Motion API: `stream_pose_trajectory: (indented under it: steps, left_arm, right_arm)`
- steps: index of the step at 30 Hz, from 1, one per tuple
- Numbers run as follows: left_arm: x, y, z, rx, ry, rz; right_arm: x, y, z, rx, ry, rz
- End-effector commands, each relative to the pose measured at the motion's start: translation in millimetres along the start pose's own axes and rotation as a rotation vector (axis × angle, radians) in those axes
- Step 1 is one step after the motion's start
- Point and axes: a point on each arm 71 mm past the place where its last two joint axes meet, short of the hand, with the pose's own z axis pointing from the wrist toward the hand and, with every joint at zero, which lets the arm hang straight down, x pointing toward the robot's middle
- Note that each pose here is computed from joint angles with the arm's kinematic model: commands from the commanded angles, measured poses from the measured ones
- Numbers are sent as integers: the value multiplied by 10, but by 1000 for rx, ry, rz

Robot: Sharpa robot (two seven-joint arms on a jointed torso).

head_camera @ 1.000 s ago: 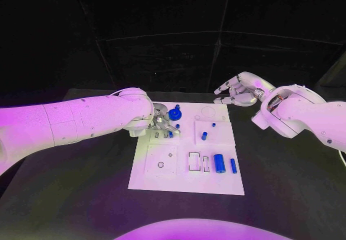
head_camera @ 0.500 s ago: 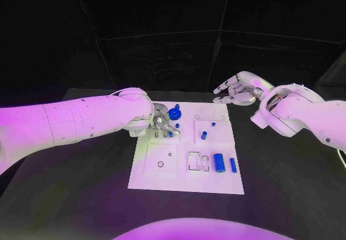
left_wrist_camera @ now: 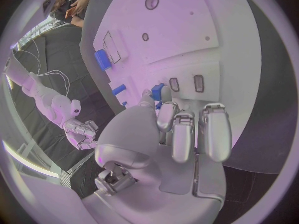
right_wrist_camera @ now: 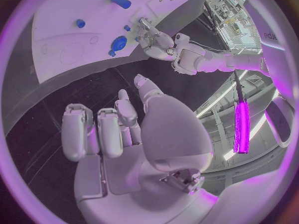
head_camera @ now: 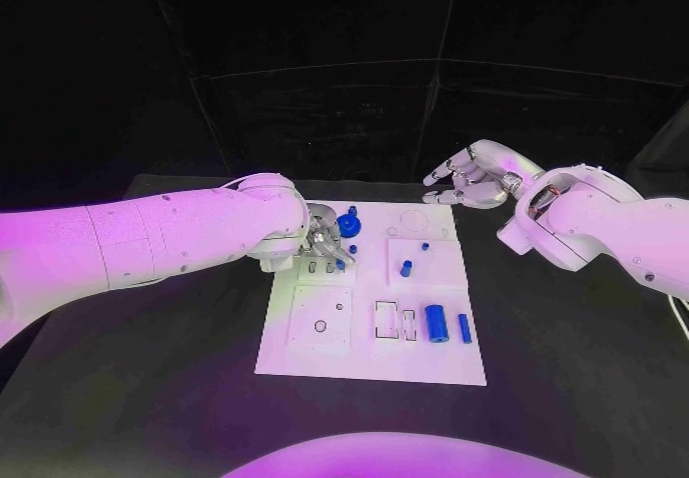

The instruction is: Assemble the parts on the task board

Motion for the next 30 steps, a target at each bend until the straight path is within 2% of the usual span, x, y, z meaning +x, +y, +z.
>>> stream_pose_trajectory:
  steps: [1,11,16,30]
  left_arm:
    - [-7,-4,-3,-2,-8,-18]
    - [8,7,-15,2,6,-45]
    - [10,37,-42,9,-3,-90]
    - [-10,208,-186,21,-99,-186]
  right_arm:
    - [0,14,9,-6,9,-2]
    - [16,20,25,-6,19,-2]
    - [21,21,30,-6,23,-1]
    - [5,-17,59,4,18,1]
